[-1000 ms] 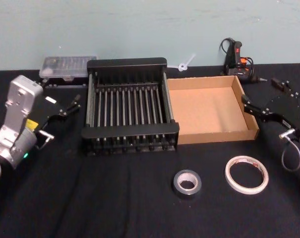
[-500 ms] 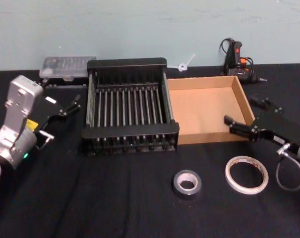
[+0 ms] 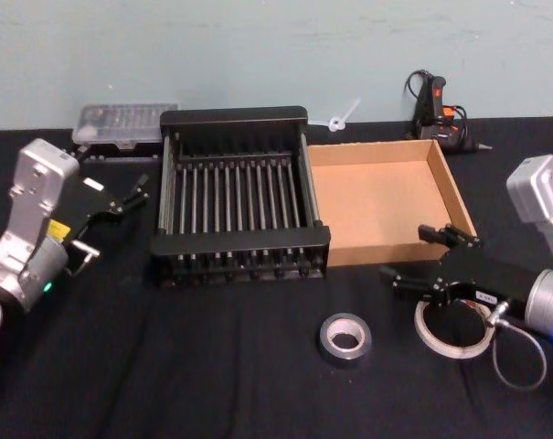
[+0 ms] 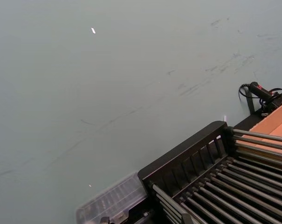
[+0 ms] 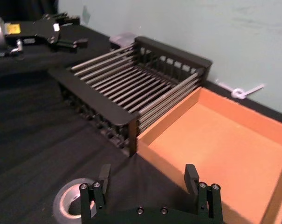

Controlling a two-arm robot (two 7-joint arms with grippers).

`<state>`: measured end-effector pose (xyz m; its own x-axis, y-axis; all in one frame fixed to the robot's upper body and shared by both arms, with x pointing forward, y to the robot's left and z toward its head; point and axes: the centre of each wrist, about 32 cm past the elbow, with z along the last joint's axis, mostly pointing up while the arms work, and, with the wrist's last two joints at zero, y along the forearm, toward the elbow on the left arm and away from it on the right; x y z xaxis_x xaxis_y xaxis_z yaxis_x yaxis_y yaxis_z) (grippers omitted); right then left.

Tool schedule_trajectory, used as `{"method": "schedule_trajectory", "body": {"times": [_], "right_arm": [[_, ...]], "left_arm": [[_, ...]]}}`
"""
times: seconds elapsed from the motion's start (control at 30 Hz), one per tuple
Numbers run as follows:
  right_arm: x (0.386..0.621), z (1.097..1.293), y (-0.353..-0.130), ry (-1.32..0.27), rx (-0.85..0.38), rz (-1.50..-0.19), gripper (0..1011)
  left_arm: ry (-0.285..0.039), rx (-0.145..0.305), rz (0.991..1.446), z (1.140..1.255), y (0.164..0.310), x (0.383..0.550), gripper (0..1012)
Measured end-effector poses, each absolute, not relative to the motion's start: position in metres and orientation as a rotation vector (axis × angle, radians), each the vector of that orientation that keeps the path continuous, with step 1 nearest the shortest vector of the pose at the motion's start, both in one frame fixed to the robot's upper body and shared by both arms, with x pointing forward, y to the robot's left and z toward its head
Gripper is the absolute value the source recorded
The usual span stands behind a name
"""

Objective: Pick up the white tape and place it into the black box , Pick up the silver tape and place it into the brown box.

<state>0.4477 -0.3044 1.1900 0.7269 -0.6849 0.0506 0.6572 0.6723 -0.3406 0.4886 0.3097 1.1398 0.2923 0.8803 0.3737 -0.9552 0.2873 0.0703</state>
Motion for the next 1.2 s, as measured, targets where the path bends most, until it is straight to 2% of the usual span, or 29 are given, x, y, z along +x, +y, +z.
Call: {"method": "schedule_trajectory", "body": {"times": [0.7,1.2], "right_arm": [[0.453,1.183,-0.293,0.132,-0.448,-0.603,1002],[0.464,1.178,-0.284,0.143,-0.496,-0.547,1002]], "left_arm": [[-0.285,0.304,1.248,1.14,0.31,0.489,1001],[-0.285,0.305,1.248,1.14,0.31,0.489,1001]]}}
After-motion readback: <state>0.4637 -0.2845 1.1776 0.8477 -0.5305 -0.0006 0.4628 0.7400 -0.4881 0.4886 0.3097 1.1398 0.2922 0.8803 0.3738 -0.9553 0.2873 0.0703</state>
